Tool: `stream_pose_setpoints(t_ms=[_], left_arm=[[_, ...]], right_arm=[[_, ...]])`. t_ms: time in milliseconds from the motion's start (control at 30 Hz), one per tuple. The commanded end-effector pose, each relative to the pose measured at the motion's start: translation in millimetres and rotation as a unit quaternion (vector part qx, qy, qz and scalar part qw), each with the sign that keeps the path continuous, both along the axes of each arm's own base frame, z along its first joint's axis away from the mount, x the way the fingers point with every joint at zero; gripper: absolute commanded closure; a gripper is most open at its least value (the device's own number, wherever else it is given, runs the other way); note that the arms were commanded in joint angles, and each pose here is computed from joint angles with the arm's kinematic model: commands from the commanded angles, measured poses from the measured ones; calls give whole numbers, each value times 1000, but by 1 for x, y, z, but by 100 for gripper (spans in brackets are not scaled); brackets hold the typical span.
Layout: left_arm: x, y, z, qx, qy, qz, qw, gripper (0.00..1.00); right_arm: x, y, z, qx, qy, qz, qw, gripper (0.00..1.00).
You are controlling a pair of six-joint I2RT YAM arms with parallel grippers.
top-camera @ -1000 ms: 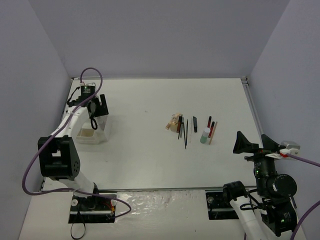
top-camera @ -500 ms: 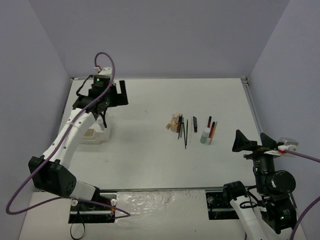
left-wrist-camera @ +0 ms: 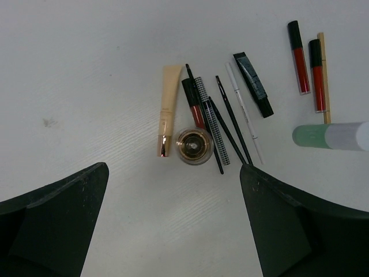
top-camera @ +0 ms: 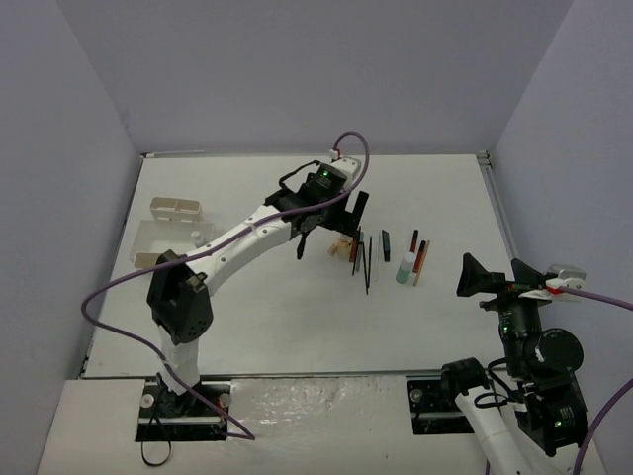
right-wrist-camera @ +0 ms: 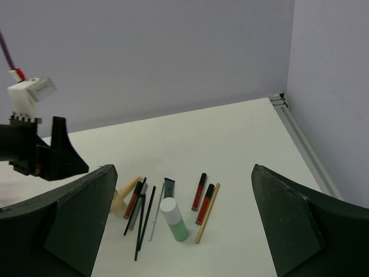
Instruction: Organize the makeup
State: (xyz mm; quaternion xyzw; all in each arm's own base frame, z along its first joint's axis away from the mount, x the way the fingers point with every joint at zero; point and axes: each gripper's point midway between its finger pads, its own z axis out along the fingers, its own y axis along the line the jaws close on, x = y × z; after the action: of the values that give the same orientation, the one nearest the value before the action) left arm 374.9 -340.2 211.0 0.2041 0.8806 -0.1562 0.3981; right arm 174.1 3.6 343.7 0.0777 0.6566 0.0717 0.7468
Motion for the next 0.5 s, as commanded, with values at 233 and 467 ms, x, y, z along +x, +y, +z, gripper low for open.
stream_pose_setpoints(t_ms=[233,467], left_arm=[[24,-38,-25,41,-4,-6,999,3],[26,-40,-52,56,22,7,998,8]], right_arm=[[4,7,19,4,-18,17,1000,0],[5,7,17,3,-15,16,1000,0]])
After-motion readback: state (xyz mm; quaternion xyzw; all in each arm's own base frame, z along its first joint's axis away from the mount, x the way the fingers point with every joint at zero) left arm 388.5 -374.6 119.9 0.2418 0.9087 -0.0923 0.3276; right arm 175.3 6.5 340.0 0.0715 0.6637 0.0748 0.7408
